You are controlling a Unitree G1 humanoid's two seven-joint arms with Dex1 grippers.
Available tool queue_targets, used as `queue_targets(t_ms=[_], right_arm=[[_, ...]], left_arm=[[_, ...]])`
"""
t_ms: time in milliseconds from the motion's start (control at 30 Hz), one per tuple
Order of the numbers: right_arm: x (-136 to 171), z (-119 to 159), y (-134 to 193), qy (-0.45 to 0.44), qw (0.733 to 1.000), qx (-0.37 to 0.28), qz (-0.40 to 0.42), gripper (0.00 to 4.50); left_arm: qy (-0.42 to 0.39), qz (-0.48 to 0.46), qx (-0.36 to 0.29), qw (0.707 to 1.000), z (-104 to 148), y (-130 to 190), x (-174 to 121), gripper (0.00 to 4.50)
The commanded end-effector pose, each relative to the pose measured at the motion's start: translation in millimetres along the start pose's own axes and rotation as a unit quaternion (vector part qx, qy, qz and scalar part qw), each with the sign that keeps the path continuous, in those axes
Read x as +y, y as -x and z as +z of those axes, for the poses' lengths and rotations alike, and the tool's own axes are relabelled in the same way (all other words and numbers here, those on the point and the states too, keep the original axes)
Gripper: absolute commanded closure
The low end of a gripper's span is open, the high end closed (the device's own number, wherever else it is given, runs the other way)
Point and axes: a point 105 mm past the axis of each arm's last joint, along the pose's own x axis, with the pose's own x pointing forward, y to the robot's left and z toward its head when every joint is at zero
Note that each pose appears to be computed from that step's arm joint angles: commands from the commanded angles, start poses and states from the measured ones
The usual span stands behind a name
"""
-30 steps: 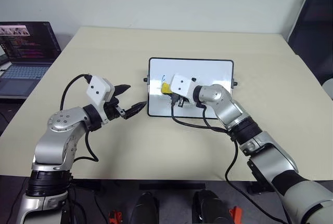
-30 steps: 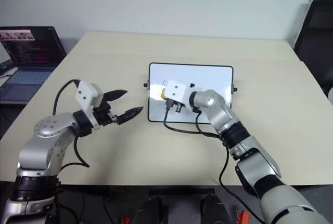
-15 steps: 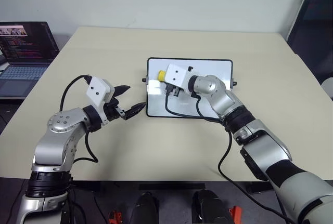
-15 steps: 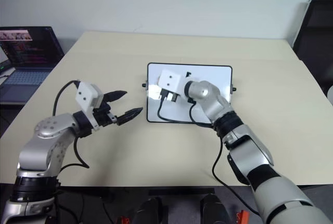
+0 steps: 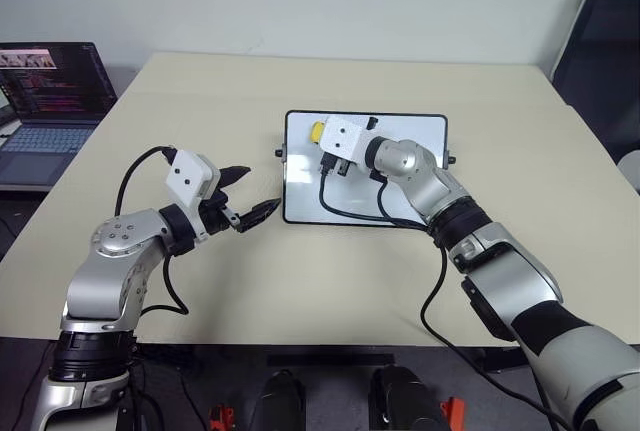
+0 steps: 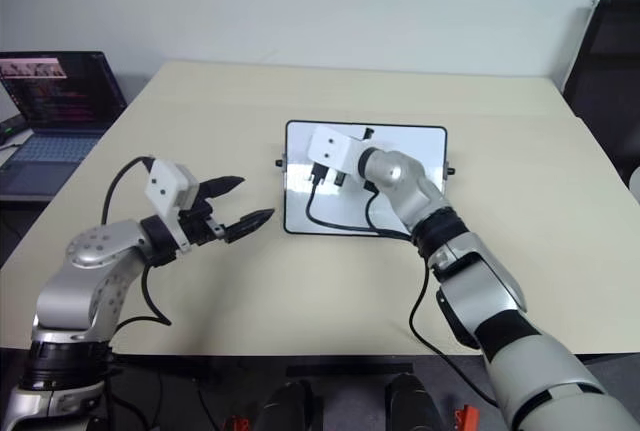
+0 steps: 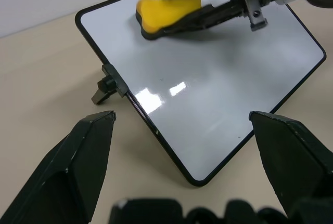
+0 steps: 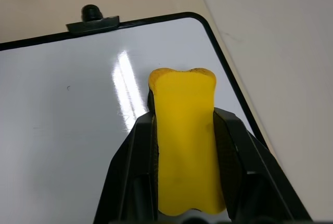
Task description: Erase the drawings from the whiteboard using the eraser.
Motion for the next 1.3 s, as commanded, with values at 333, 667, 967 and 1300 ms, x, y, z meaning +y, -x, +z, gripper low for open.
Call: queue_targets(t_ms=[333,667,967,1300], right_arm=[[-10,12,53,-0.141,0.982,-0.080,-0.092,3.38],[-9,-26,171,-0.358,0.891,-0.007,-0.278,3.38],[39,-101,232,-0.414,0.820,0.194,-0.344,3.38],[38,-145,234,-0.459,0.776,0.218,-0.373,3.38]], left_arm=[[-0.046,-0.079,-0.050,0.995,33,-21,-19,0.00],[-0.078,-0.206,-0.079,0.972,55,-52,-61,0.00],[-0.105,-0.349,-0.066,0.929,53,-94,-109,0.00],[-0.122,-0.414,-0.092,0.897,76,-137,-150,0.00]])
